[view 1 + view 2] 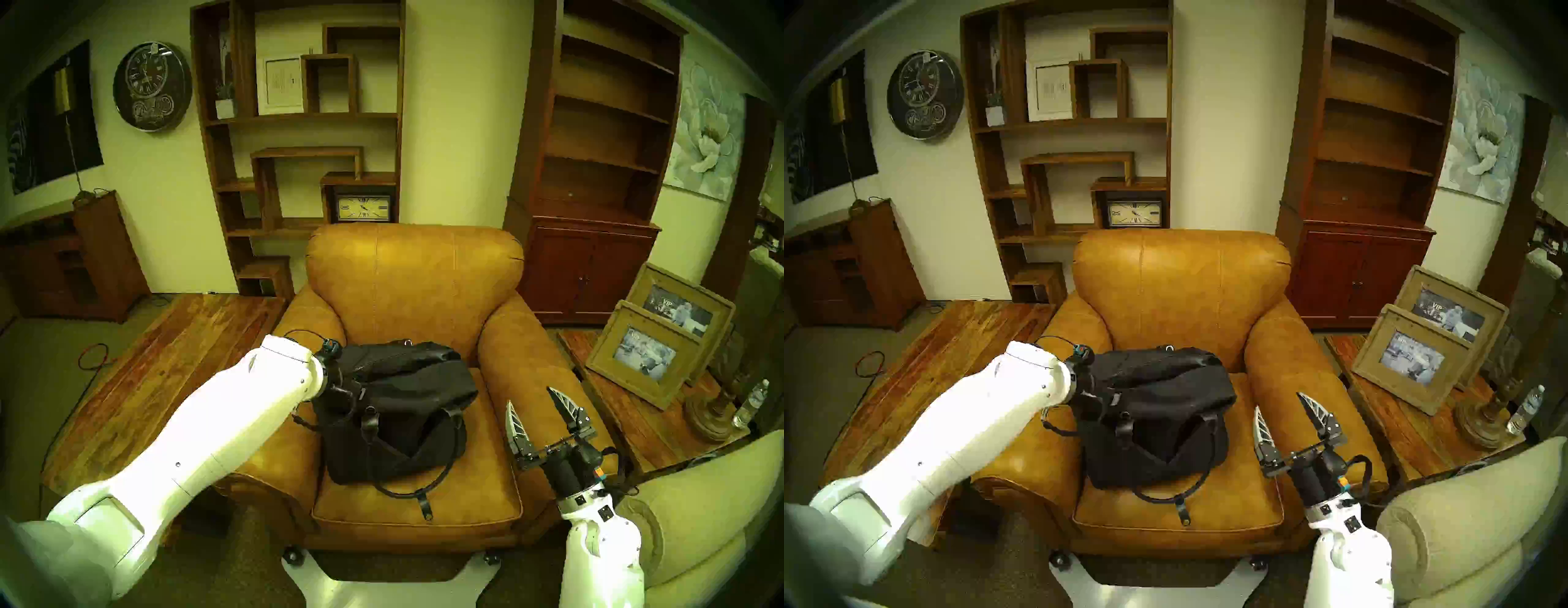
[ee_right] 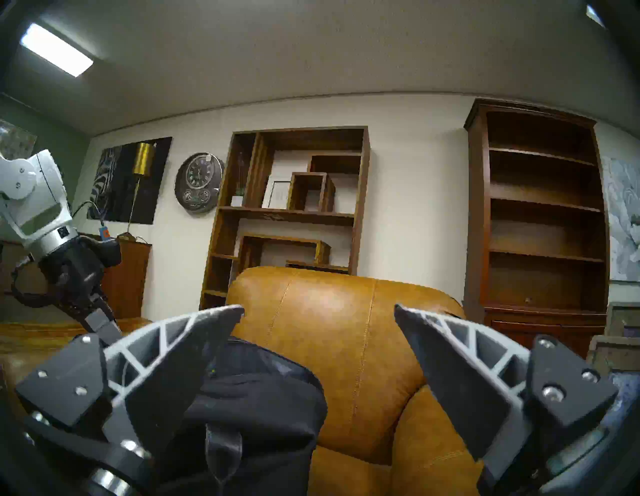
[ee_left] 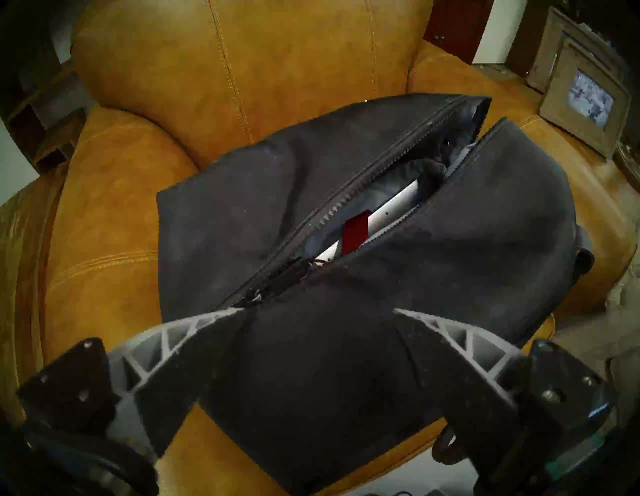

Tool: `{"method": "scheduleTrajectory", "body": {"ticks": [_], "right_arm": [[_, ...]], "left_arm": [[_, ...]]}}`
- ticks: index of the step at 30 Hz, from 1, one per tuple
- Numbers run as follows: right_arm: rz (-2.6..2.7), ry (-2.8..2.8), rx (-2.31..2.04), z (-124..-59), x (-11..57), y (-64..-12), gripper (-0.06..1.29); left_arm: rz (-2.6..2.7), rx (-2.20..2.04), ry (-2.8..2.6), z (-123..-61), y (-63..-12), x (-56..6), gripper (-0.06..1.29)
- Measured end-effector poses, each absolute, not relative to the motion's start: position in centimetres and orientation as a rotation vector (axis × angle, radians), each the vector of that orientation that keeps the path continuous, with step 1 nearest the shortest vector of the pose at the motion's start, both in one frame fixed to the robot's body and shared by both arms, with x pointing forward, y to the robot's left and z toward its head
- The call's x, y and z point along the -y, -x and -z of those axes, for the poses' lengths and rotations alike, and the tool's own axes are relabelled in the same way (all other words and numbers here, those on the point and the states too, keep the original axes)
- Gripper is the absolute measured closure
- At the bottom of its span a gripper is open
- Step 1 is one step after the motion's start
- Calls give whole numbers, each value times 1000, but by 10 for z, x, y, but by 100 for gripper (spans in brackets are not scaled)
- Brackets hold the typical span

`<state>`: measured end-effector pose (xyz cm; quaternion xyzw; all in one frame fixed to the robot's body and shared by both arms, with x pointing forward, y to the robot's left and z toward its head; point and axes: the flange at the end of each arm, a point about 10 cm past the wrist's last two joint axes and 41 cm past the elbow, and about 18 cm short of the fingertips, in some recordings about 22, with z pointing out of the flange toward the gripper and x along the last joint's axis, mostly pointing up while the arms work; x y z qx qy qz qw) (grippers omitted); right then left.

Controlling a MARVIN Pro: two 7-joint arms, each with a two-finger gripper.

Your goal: Open a bag with a zipper

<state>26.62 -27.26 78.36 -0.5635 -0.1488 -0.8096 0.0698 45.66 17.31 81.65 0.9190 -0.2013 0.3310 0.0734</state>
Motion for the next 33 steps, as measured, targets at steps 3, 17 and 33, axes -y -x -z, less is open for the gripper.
{"method": "scheduleTrajectory", "body": {"ticks": [3,17,33], "right_arm": [[2436,1696,448,-784,273,-266,0],[2436,1696,448,-784,273,-266,0],[2436,1696,448,-784,273,-266,0]], "left_arm": [[-992,599,-2776,-810,-464,-174,5],[-1058,595,-2814,-802,-492,-166,7],[-1239,595,-2931,-815,-494,-146,9]]}}
